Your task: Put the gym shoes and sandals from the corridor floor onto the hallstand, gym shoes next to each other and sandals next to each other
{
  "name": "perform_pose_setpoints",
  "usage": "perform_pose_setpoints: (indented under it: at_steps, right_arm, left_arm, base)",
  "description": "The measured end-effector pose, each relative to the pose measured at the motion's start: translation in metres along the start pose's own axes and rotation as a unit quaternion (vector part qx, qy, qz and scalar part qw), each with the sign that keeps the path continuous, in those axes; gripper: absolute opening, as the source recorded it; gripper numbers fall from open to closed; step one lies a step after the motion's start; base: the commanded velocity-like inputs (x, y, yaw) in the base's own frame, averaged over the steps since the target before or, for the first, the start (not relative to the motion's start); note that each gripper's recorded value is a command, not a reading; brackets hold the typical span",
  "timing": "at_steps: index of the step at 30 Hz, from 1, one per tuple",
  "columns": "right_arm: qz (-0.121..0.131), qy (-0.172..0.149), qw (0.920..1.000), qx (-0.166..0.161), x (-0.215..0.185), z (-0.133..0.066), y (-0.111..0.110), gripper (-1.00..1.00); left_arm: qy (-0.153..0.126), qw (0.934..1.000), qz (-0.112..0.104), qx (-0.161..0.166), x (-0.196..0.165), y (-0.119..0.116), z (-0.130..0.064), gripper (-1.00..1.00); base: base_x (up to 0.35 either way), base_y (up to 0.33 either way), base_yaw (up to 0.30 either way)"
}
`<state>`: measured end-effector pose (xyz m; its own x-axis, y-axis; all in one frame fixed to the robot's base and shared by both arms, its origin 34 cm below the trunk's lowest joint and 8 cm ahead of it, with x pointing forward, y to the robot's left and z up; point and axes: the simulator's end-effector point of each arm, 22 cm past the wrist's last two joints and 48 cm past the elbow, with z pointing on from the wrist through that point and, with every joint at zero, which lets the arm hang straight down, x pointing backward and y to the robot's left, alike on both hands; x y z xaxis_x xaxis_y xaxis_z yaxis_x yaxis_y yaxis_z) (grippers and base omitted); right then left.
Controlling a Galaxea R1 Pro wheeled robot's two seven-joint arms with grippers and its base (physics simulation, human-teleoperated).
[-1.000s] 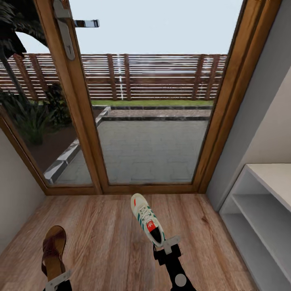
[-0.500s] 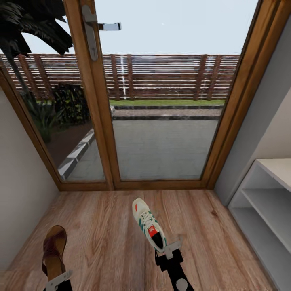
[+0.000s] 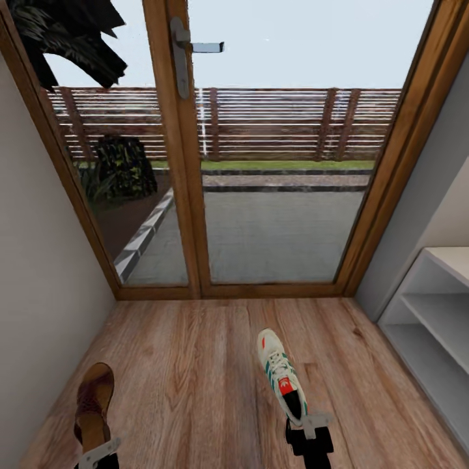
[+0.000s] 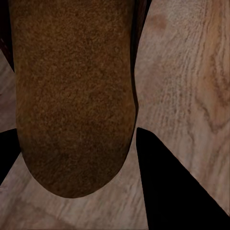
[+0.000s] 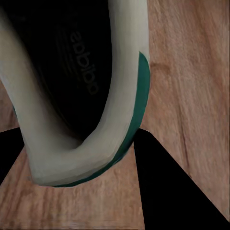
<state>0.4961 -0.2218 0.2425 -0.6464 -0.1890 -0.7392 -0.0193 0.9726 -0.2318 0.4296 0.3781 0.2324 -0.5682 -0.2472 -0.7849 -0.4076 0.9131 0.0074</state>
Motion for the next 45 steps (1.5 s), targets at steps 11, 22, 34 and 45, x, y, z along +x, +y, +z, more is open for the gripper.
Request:
perform_pose_setpoints:
  at_steps: [11,22,34,45]
  right_arm:
    - [0.006,0.041,0.9985,0.036,0.042,-0.001,-0.048,-1.0]
    - [0.019,0.041,0.9981,0.041,0.057,-0.008,-0.051,-1.0]
    - [0.015,0.052,0.9974,0.047,0.069,-0.012,-0.06,-1.0]
    - [0.012,0.053,0.9975,0.046,0.071,-0.012,-0.061,-1.0]
  left_arm:
    - [0.001,0.9991,0.04,0.016,0.002,-0.005,-0.001,-1.0]
    - [0.002,0.9991,0.039,0.014,0.003,-0.003,-0.002,-1.0]
    - [0.022,0.9988,0.042,0.015,0.021,-0.004,-0.007,-1.0]
    - [0.024,0.9988,0.041,0.014,0.024,-0.002,-0.008,-1.0]
  base:
    - [-0.012,0.021,-0.147]
    - [0.0,0.0,-0.262]
    - [0.0,0.0,-0.273]
    - [0.0,0.0,-0.291]
